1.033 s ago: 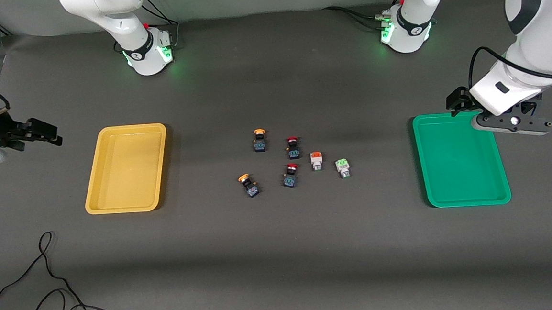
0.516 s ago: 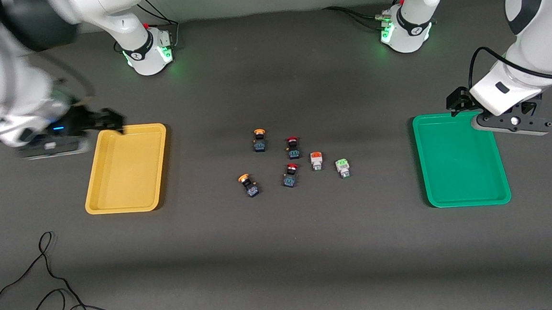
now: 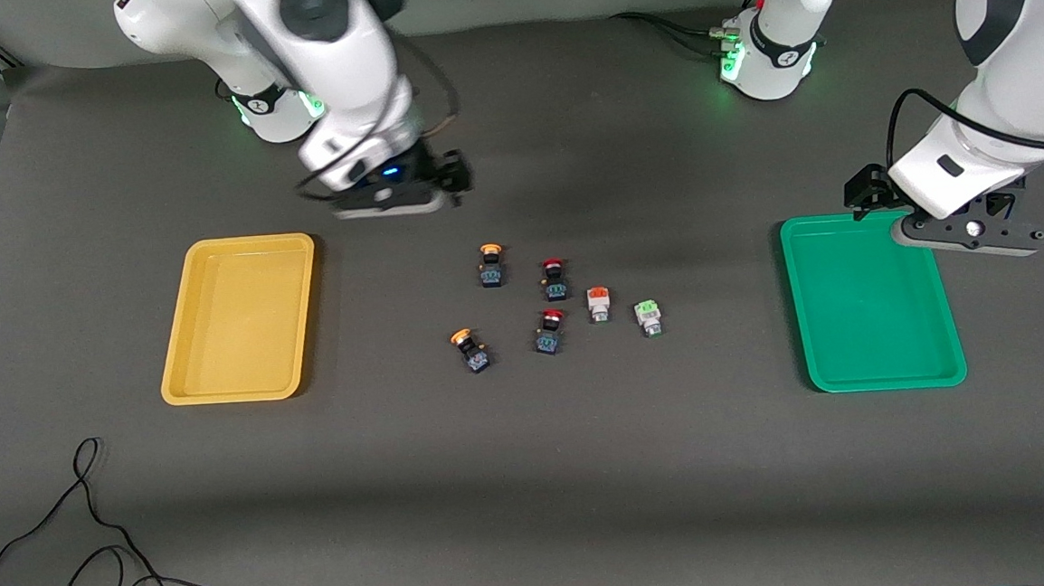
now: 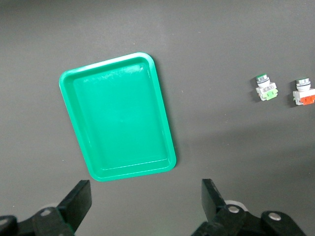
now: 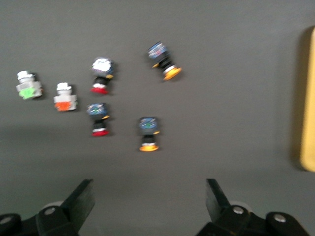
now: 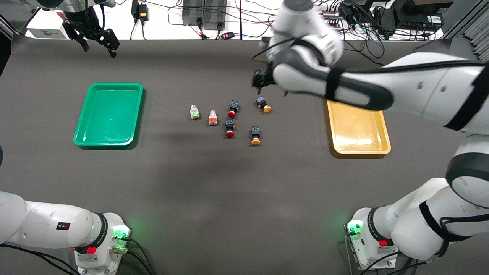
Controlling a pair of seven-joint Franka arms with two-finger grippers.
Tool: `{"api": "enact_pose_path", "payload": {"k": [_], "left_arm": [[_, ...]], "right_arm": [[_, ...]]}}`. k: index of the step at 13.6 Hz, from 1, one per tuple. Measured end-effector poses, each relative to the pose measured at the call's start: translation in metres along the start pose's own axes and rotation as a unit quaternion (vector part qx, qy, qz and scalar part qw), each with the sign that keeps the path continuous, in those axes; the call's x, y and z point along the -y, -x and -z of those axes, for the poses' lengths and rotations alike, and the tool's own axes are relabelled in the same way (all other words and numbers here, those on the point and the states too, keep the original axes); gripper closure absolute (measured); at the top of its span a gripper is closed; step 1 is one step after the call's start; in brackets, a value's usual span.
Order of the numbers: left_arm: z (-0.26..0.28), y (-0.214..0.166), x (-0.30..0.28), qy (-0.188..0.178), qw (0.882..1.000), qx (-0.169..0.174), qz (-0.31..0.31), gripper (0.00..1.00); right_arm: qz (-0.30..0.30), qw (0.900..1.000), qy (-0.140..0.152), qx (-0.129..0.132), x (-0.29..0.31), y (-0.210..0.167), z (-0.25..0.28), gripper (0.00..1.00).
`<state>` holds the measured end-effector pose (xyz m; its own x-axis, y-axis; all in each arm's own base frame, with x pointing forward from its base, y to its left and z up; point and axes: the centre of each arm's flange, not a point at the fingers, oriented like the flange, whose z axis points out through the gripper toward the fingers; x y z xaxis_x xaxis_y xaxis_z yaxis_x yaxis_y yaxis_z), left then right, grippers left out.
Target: Place green and yellow buttons in trays
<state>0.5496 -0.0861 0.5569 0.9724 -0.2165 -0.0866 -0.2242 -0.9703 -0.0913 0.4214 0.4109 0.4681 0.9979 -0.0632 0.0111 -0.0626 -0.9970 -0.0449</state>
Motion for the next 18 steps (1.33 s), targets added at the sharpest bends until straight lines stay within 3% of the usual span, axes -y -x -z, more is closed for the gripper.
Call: {"api": "enact_pose_path", "payload": {"k": [5, 11, 13, 16, 18], "left_arm": [[0.000, 0.001, 0.000, 0.000, 1.000, 0.003, 0.001, 0.00], [0.002, 0.001, -0.009, 0.020, 0.999, 0.015, 0.047, 0.00], [-0.004, -0.007, -0.038, 0.045, 0.996, 0.023, 0.077, 0.00], [-0.030, -0.030, -0.112, 0.052, 0.992, 0.023, 0.112, 0.00], [-0.063, -0.048, -0.153, 0.057, 0.991, 0.025, 0.116, 0.00]], "right_arm": [[0.000, 1.000, 0.018, 0.013, 0.014, 0.003, -0.041, 0.00], [0.011, 1.000, 0.018, -0.010, 0.015, -0.006, -0.199, 0.00], [0.021, 0.999, 0.022, -0.017, 0.012, -0.005, -0.244, 0.00], [0.026, 0.999, 0.021, -0.019, 0.010, -0.001, -0.287, 0.01], [0.029, 0.999, 0.022, -0.018, 0.012, 0.001, -0.294, 0.15]]}}
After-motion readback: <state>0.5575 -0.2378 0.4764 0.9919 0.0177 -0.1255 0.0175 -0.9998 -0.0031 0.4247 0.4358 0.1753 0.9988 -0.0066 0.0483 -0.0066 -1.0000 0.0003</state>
